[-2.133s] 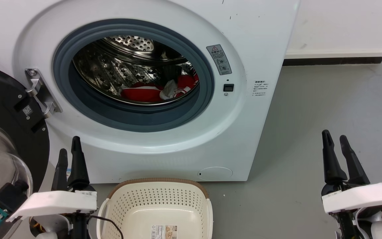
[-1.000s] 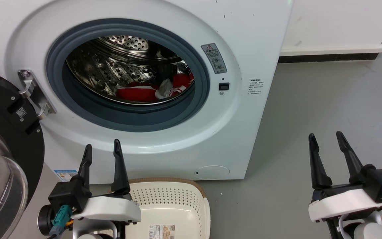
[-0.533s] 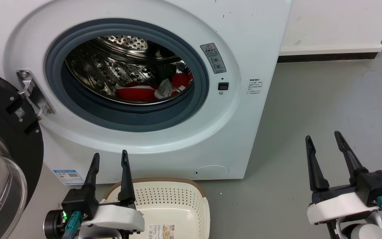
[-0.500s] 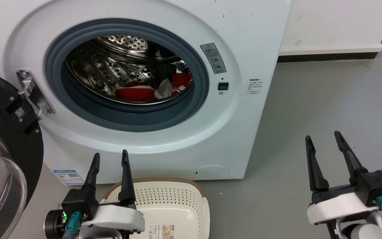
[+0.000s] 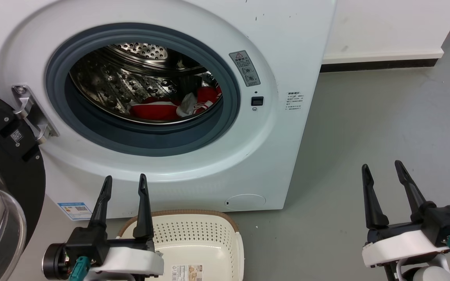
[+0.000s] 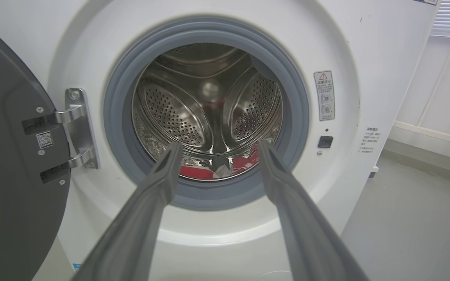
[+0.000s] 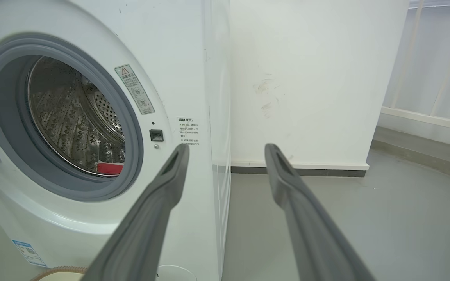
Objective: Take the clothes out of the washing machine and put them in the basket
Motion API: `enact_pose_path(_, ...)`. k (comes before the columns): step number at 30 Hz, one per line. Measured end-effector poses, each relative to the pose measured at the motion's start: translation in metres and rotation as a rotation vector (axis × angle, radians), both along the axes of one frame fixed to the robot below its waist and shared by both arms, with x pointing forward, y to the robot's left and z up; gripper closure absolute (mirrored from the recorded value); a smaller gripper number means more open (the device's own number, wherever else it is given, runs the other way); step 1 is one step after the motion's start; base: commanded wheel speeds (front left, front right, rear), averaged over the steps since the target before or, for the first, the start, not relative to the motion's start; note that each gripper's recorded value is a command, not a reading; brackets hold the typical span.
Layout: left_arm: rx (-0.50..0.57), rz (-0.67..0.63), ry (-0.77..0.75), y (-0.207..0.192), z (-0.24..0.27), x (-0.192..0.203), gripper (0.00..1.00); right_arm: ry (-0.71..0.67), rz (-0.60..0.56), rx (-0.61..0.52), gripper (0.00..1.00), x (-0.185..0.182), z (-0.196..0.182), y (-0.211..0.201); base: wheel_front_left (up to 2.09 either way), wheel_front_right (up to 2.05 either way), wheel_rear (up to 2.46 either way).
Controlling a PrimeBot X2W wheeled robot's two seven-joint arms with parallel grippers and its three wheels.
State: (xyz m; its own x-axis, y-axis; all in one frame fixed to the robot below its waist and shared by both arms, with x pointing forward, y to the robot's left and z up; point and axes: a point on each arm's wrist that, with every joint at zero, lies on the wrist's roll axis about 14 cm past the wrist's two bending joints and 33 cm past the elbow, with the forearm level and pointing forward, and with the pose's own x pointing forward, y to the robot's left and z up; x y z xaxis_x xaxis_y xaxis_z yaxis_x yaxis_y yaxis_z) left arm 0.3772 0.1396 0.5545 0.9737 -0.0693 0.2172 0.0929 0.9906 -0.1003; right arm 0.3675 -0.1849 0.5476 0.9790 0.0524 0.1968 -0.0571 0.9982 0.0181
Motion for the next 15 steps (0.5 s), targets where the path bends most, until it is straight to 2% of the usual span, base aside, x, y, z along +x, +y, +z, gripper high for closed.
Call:
enact_pose_path(9,0.073,-0.03,-0.021,-0.0077,-0.0001,-0.0022,0.0,-0.007,0.005,-0.076,0.0,-0.0008,-0.0011,0.0028,0.0,0.0,0.0)
enact_pose_path(15,0.069,-0.033,-0.016,-0.0074,-0.0022,-0.0017,0.0,-0.001,0.003,-0.075,0.0,-0.0002,-0.0032,0.0023,0.0,0.0,0.0)
